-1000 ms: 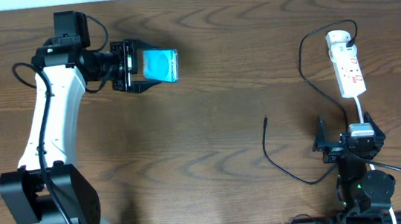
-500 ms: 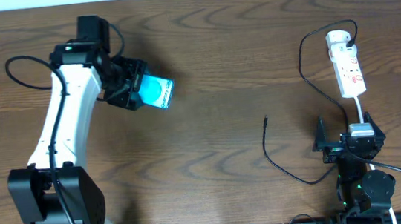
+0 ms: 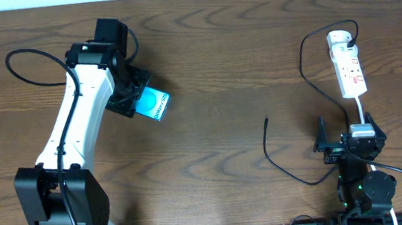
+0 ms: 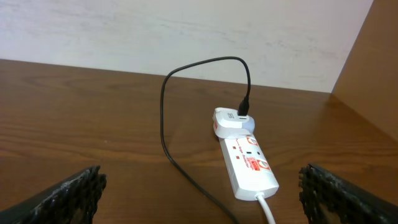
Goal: Plug charger to phone and switch on socket
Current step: 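Lower the held phone toward table center with the left gripper, then raise the right gripper and swing it left toward the phone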
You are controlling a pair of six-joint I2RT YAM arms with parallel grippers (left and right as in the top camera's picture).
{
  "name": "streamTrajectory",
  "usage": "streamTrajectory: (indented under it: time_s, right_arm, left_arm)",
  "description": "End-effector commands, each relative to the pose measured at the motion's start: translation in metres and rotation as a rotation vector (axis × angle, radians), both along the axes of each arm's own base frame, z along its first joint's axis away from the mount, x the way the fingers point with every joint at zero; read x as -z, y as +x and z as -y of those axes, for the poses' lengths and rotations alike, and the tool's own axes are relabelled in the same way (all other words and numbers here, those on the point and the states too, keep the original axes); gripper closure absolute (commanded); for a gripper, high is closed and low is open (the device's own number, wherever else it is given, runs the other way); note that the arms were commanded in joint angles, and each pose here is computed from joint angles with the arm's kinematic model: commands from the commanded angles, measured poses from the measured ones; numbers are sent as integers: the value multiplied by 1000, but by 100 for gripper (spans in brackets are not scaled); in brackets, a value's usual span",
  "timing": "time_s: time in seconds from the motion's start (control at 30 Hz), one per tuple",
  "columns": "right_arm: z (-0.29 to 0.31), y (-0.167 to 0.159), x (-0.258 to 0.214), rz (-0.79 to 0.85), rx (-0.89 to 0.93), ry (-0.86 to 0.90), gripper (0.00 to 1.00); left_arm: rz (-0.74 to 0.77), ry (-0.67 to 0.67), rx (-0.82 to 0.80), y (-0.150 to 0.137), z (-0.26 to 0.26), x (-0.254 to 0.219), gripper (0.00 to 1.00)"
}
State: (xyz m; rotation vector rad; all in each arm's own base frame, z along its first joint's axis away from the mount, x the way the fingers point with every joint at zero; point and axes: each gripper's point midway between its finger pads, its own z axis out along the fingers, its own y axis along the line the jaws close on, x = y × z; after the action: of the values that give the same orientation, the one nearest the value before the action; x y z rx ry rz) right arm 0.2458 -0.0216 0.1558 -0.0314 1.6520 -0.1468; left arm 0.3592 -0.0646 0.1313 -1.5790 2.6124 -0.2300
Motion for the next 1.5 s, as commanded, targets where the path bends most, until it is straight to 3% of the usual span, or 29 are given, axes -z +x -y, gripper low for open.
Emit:
streamTrajectory:
  time_s: [0.0,0.57,0.8,0.9,1.2,1.47]
  right_arm:
    - [-5,0,1,-2,-25,-10,1]
    - [-5,0,0,0,-24,-5,1]
    - [-53,-6,-52,184,-311,240,1]
    - [-60,-10,-68,190,-347,252,1]
    - [-58,-2,-128,-11,-315,303,1]
    - [-94,30,-150,-455,-501,444,1]
  left_arm:
    - [14,68,0,-3,-12,-6,92]
    - [16,71,2,-2,-13,-6,93]
    - [15,72,3,-2,-13,-6,93]
    - [18,71,2,-2,-13,-6,93]
    - [20,71,2,-1,-13,-6,93]
    - [19,71,2,-2,-13,-6,93]
